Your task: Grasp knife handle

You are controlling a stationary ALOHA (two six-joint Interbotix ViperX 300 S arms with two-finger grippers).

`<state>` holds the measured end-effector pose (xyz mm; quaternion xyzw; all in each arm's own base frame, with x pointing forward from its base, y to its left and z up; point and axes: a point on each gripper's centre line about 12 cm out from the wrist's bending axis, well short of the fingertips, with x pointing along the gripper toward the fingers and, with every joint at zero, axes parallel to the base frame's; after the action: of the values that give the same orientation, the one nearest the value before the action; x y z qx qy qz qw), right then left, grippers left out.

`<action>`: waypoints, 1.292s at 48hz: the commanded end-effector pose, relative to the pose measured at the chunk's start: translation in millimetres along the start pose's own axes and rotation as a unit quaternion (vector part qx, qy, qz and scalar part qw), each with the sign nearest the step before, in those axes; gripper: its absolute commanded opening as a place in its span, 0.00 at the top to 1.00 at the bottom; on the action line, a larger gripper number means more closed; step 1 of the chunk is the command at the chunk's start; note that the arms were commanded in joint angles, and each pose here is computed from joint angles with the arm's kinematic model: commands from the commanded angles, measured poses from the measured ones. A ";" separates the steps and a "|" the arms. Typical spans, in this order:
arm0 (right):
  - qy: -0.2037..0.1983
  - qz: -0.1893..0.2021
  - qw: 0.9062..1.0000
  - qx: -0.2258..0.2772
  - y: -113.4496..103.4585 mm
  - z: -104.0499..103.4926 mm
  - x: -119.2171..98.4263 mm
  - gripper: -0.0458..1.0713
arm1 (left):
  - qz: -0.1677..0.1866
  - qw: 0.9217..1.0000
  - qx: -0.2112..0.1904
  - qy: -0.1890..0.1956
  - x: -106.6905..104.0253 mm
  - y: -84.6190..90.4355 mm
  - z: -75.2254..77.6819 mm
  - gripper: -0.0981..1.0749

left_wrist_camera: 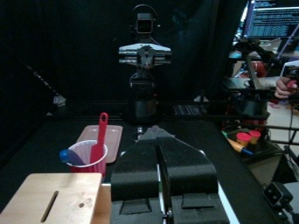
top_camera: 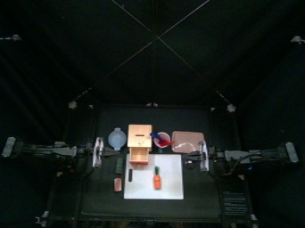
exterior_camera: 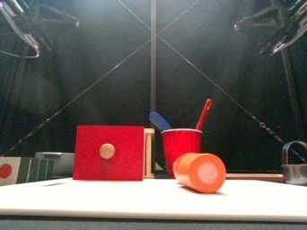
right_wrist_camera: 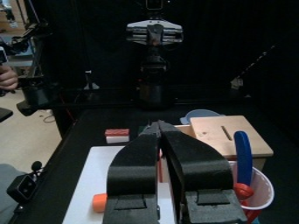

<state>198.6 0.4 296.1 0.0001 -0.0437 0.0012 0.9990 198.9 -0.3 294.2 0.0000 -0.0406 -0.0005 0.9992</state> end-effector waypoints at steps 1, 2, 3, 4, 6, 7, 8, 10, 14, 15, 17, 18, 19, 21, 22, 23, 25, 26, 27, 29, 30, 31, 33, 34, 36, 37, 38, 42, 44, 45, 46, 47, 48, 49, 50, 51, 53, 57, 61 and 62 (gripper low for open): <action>0.010 -0.017 1.000 -0.002 -7.0 0.8 7.3 0.93 | 0.008 1.000 0.002 0.008 5.4 3.1 -3.7 0.88; 0.019 -0.027 0.999 0.000 -11.4 -0.2 10.0 0.93 | 0.008 1.000 0.002 0.008 6.2 3.5 -3.9 0.87; 0.030 -0.034 0.999 0.001 -14.4 -1.8 12.3 0.93 | 0.011 1.000 0.002 0.008 6.7 4.4 -4.3 0.87; 0.041 -0.042 0.998 0.003 -17.6 -3.2 14.6 0.93 | 0.014 1.000 0.002 0.008 7.1 5.8 -4.6 0.87; 0.072 -0.054 0.996 0.004 -23.5 -8.1 20.4 0.92 | 0.021 1.000 0.002 0.008 8.6 8.7 -5.6 0.86; 0.090 -0.059 0.994 0.004 -26.2 -10.7 23.4 0.92 | 0.024 1.000 0.002 0.008 9.0 10.0 -5.8 0.85; 0.109 -0.064 0.992 0.004 -28.7 -13.5 26.5 0.92 | 0.027 1.000 0.001 0.008 9.6 11.3 -6.4 0.85; 0.158 -0.074 0.985 0.007 -34.9 -18.7 34.5 0.92 | 0.032 0.999 0.002 0.010 10.6 13.3 -8.2 0.84; 0.256 -0.085 0.963 0.008 -44.0 -23.9 50.4 0.92 | 0.036 0.999 0.002 0.015 13.2 15.4 -9.6 0.83; 0.274 -0.085 0.958 0.006 -45.1 -23.6 53.1 0.92 | 0.037 0.999 0.002 0.015 14.0 15.8 -9.8 0.82; 0.320 -0.085 0.944 0.002 -47.4 -23.1 58.7 0.92 | 0.039 0.999 0.002 0.016 14.5 16.5 -9.9 0.82; 0.347 -0.083 0.934 -0.005 -47.8 -22.3 61.1 0.92 | 0.039 0.999 0.002 0.014 14.7 16.5 -8.9 0.82; 0.366 -0.082 0.927 -0.011 -48.2 -22.6 61.5 0.91 | 0.039 0.999 0.001 0.015 15.1 16.9 -9.0 0.81; 0.411 -0.082 0.907 -0.024 -50.4 -22.3 61.9 0.91 | 0.039 0.999 0.001 0.016 14.9 16.9 -9.6 0.81; 0.430 -0.082 0.899 -0.030 -51.1 -23.2 60.8 0.91 | 0.040 0.999 0.001 0.016 14.9 17.2 -9.6 0.81; 0.456 -0.081 0.885 -0.044 -52.1 -23.7 60.1 0.90 | 0.039 0.999 0.000 0.014 14.9 16.9 -9.3 0.81; 0.495 -0.078 0.862 -0.074 -53.5 -25.4 57.5 0.87 | 0.039 0.999 0.000 0.016 14.9 16.9 -9.6 0.80; 0.510 -0.077 0.853 -0.087 -54.4 -26.8 56.4 0.86 | 0.039 0.999 0.000 0.014 14.9 16.9 -9.3 0.80; 0.526 -0.075 0.840 -0.106 -54.8 -28.1 55.3 0.83 | 0.040 0.999 0.000 0.016 14.9 17.2 -9.6 0.80; 0.544 -0.071 0.825 -0.139 -54.9 -30.5 54.6 0.77 | 0.040 0.999 0.000 0.014 14.9 17.3 -9.3 0.80; 0.548 -0.069 0.819 -0.152 -55.3 -32.0 54.9 0.74 | 0.040 0.999 0.000 0.014 14.9 17.3 -9.3 0.80; 0.550 -0.066 0.814 -0.172 -55.6 -33.3 56.0 0.68 | 0.041 0.999 -0.001 0.014 14.8 17.7 -9.3 0.80; 0.551 -0.063 0.809 -0.196 -55.9 -35.1 57.6 0.60 | 0.044 0.999 -0.003 0.014 14.8 18.5 -9.3 0.80; 0.550 -0.061 0.806 -0.211 -56.6 -36.2 59.6 0.54 | 0.044 0.999 -0.004 0.015 14.6 18.6 -9.9 0.80; 0.546 -0.061 0.806 -0.222 -58.1 -36.8 62.8 0.45 | 0.045 0.999 -0.007 0.015 14.6 18.8 -9.9 0.80; 0.543 -0.061 0.806 -0.228 -58.9 -37.9 65.7 0.38 | 0.046 0.999 -0.008 0.014 14.6 18.9 -9.7 0.80; 0.540 -0.061 0.806 -0.233 -59.8 -38.0 67.4 0.34 | 0.046 0.999 -0.009 0.014 14.6 19.0 -9.7 0.80; 0.525 -0.060 0.811 -0.250 -61.3 -40.1 76.0 0.17 | 0.050 0.998 -0.020 0.015 14.1 19.9 -10.9 0.80; 0.522 -0.059 0.810 -0.261 -63.4 -43.5 79.1 0.09 | 0.051 0.998 -0.024 0.016 13.9 19.9 -11.6 0.80; 0.522 -0.060 0.809 -0.264 -64.3 -44.7 79.9 0.07 | 0.053 0.998 -0.028 0.017 13.7 20.3 -12.4 0.80; 0.522 -0.061 0.807 -0.268 -65.3 -46.1 80.5 0.05 | 0.054 0.998 -0.031 0.017 13.5 20.5 -12.8 0.80; 0.524 -0.062 0.805 -0.273 -67.4 -48.1 81.9 0.04 | 0.056 0.998 -0.036 0.017 13.5 20.9 -13.0 0.80; 0.525 -0.062 0.803 -0.277 -68.4 -49.9 82.6 0.04 | 0.056 0.998 -0.038 0.017 13.5 21.1 -12.9 0.80; 0.524 -0.062 0.801 -0.284 -69.2 -51.0 84.0 0.04 | 0.057 0.997 -0.041 0.018 13.2 21.3 -13.7 0.80; 0.523 -0.062 0.800 -0.288 -70.2 -51.3 85.2 0.04 | 0.058 0.997 -0.043 0.018 13.1 21.5 -14.1 0.80; 0.523 -0.062 0.798 -0.292 -70.8 -51.7 85.9 0.05 | 0.059 0.997 -0.046 0.019 12.8 21.7 -14.9 0.80; 0.519 -0.061 0.797 -0.303 -71.9 -52.2 88.9 0.05 | 0.061 0.997 -0.049 0.021 12.2 22.3 -16.8 0.80; 0.510 -0.053 0.796 -0.323 -71.3 -53.6 94.8 0.05 | 0.063 0.996 -0.052 0.024 11.4 22.5 -19.0 0.80; 0.506 -0.049 0.796 -0.330 -72.1 -56.6 97.5 0.06 | 0.063 0.996 -0.053 0.024 11.4 22.5 -19.0 0.80; 0.505 -0.048 0.795 -0.332 -72.5 -57.6 98.4 0.06 | 0.063 0.996 -0.053 0.024 11.4 22.5 -19.0 0.80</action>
<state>296.3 -70.3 237.9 -0.3237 0.4869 -0.0576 0.8093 210.0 21.3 270.5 -0.0556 -0.0076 0.0585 0.9967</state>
